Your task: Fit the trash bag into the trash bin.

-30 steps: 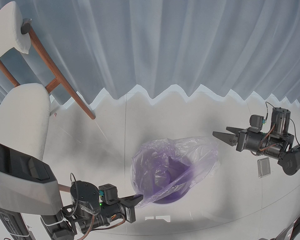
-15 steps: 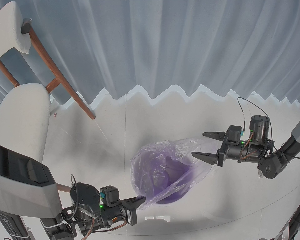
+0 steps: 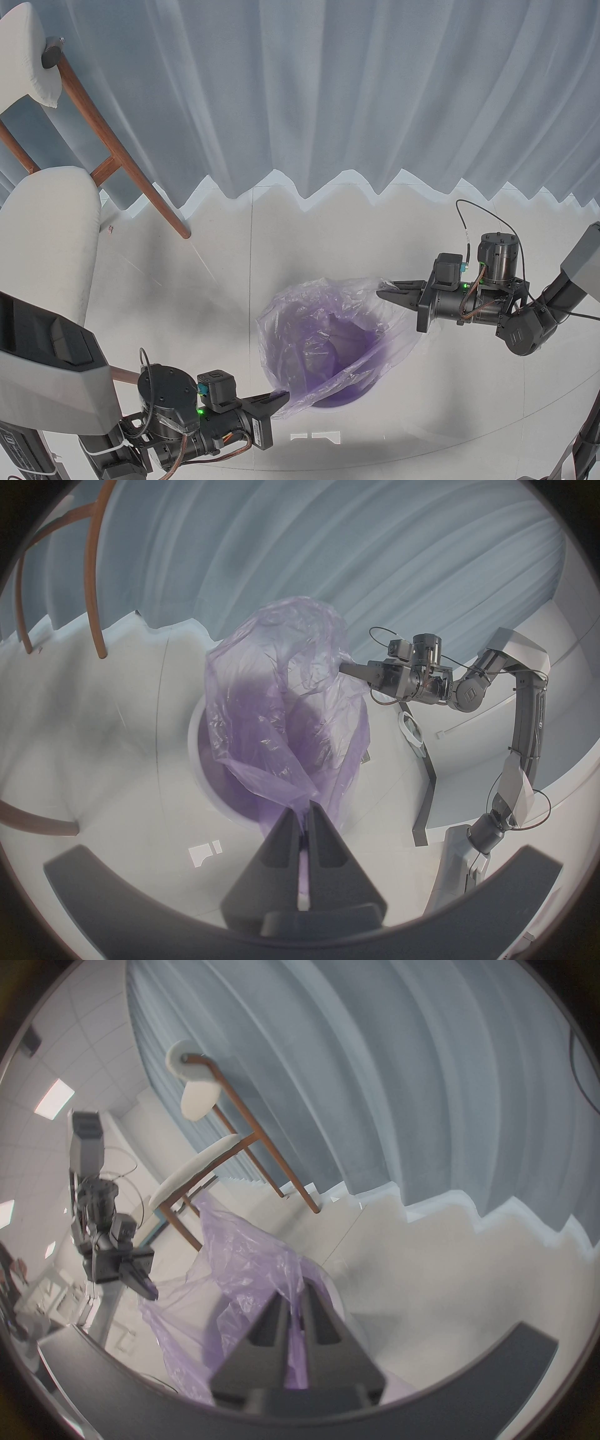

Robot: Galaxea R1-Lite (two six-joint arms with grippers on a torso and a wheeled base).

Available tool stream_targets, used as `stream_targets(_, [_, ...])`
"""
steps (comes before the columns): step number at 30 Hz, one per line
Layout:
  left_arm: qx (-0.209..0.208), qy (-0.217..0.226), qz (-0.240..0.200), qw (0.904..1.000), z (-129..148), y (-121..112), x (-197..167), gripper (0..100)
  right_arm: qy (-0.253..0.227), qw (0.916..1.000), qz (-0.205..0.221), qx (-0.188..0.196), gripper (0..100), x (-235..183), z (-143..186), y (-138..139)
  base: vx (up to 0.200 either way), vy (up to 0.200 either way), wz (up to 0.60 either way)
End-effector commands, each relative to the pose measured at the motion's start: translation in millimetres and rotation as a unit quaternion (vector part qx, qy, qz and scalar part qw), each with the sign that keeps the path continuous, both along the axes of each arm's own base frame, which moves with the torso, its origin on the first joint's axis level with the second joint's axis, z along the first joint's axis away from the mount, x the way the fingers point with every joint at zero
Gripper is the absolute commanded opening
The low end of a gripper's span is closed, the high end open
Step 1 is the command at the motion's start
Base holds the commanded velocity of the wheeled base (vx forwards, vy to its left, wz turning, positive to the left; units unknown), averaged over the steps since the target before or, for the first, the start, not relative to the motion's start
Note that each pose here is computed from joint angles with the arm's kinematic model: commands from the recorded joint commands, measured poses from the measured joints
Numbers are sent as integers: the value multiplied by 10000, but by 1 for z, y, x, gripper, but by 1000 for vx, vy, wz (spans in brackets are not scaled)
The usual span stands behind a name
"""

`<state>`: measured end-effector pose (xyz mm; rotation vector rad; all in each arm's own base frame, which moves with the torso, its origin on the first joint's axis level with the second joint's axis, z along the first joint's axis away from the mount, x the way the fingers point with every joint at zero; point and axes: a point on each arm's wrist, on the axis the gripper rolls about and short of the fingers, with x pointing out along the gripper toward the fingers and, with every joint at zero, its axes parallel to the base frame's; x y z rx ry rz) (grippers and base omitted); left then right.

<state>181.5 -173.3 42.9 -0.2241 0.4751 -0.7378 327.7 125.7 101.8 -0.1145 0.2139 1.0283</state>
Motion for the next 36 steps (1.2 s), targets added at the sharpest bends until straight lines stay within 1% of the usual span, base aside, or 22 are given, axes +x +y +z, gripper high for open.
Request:
stream_targets(1, [-77, -59, 75, 9999, 5, 3, 2, 0, 132, 9988, -373, 294, 0, 11, 12, -6, 0, 0, 0])
stream_targets(3, [-134, -111, 146, 9997, 8, 6, 4, 0, 337, 9958, -702, 473, 0, 15, 15, -7, 0, 0, 0])
stream_targets(4, [-192, -172, 184, 9995, 12, 8, 5, 0, 509, 9910, -1071, 620, 0, 20, 16, -7, 0, 0, 0])
stream_targets(6, [-292, -278, 208, 9990, 20, 11, 5, 0, 629, 9833, -1535, 753, 0, 27, 16, -8, 0, 0, 0])
stream_targets(9, [-316, -307, 207, 9988, 25, 16, -2, 0, 729, 9752, -1959, 734, 0, 35, 7, -9, 0, 0, 0])
stream_targets(12, [-222, -151, 181, 9995, 23, 24, -14, 0, 752, 9699, -2223, 655, 0, 39, -2, -8, 0, 0, 0])
stream_targets(13, [-261, -88, 205, 9994, 22, 24, -15, 0, 764, 9688, -2268, 638, 0, 40, -4, -8, 0, 0, 0])
stream_targets(16, [-369, -9, 312, 9988, 24, 25, -15, 0, 803, 9688, -2265, 607, 0, 37, -6, -4, 0, 0, 0])
stream_targets(19, [-301, 64, 307, 9991, 21, 27, -19, 0, 806, 9675, -2325, 579, 0, 37, -8, -2, 0, 0, 0])
stream_targets(20, [-322, 52, 309, 9990, 22, 27, -19, 100, 804, 9674, -2332, 576, 0, 37, -8, -2, 0, 0, 0])
stream_targets(22, [-401, -20, 286, 9988, 26, 27, -20, 100, 797, 9679, -2310, 586, 0, 35, -7, 0, 0, 0, 0])
stream_targets(25, [-804, -352, 310, 9957, 48, 33, -21, 100, 811, 9684, -2289, 576, 0, 31, -7, 1, 0, 0, 0])
stream_targets(29, [-1111, -563, 242, 9919, 62, 33, -1, 100, 712, 9707, -2205, 635, 0, 24, -9, 5, 0, 0, 0])
stream_targets(30, [-1117, -568, 242, 9918, 62, 34, 0, 100, 705, 9708, -2204, 639, 0, 24, -9, 4, 0, 0, 0])
stream_targets(33, [-907, -460, 456, 9938, 54, 22, 36, 100, 679, 9733, -2101, 621, 0, 14, -16, 10, 0, 0, 0])
stream_targets(34, [-886, -471, 466, 9939, 53, 20, 41, 100, 666, 9736, -2092, 627, 0, 13, -15, 11, 0, 0, 0])
stream_targets(36, [-805, -627, 448, 9938, 53, 8, 60, 100, 604, 9739, -2093, 645, 0, 9, -16, 15, 0, 0, 0])
